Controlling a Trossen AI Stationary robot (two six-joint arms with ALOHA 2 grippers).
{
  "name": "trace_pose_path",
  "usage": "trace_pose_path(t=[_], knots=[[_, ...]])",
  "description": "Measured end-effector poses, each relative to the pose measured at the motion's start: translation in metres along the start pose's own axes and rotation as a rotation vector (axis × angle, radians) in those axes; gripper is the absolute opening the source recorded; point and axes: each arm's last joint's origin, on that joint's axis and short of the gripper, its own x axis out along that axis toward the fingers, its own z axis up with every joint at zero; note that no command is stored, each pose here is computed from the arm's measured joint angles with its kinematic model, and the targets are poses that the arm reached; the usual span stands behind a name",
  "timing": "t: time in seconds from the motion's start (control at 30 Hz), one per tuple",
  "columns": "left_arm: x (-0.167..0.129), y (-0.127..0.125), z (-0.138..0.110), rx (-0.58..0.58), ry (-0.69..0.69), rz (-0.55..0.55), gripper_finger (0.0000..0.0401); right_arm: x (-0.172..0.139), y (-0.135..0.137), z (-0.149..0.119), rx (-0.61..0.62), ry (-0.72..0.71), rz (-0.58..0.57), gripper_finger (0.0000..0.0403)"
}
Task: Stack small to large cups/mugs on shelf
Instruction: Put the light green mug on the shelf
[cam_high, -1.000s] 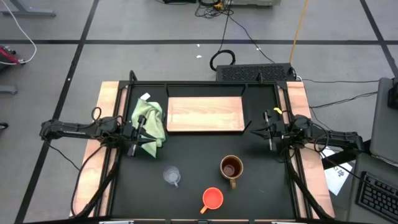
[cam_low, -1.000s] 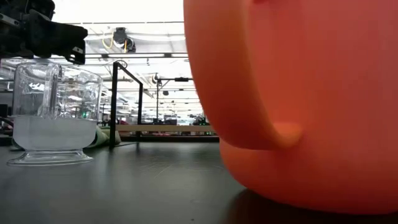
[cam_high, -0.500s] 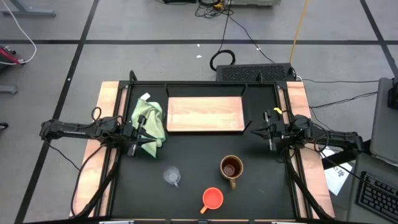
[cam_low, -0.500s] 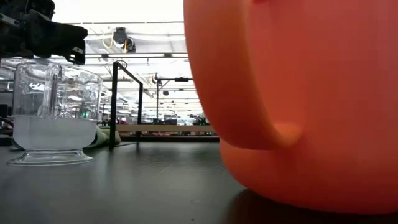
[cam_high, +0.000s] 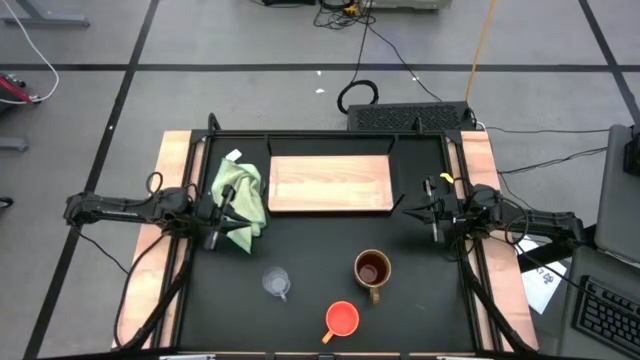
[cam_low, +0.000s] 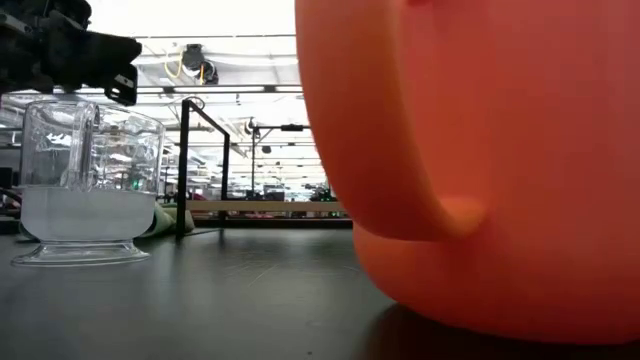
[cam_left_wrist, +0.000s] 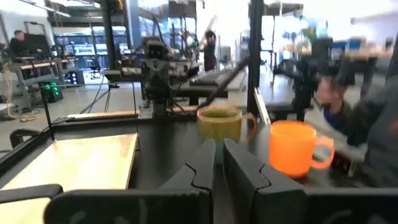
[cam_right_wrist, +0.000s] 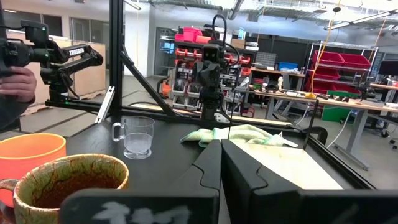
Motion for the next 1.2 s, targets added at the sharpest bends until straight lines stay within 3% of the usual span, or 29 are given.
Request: trace_pose_path(t=[0.13,0.33,0.43,0.93,1.07,1.2], knots=[[0.000,0.000,0.002,-0.052,-0.017,0.000,0.0033,0.000,0.000,0.003,0.040,-0.027,-0.002,0.0000],[0.000,0.000,0.002,-0.071,-0.020,-0.001,0.0033,-0.001,-0.001,0.013,0.285,-0.133,0.010,0.0000],[0.000,0.000,0.002,-0.093,-0.017,-0.001,0.0033,-0.001,-0.001,0.014,0.341,-0.144,0.015,0.0000],[0.000,0.000,0.002,-0.111,-0.016,0.002,0.0033,-0.002,0.000,0.018,0.250,-0.181,0.047,0.0004],[0.000,0.000,0.002,-0.089,-0.017,0.002,0.0033,0.000,0.001,0.017,0.247,-0.145,0.094,0.0032],[0.000,0.000,0.002,-0.086,-0.018,0.002,0.0033,0.004,0.002,0.019,0.234,-0.081,0.103,0.0091]])
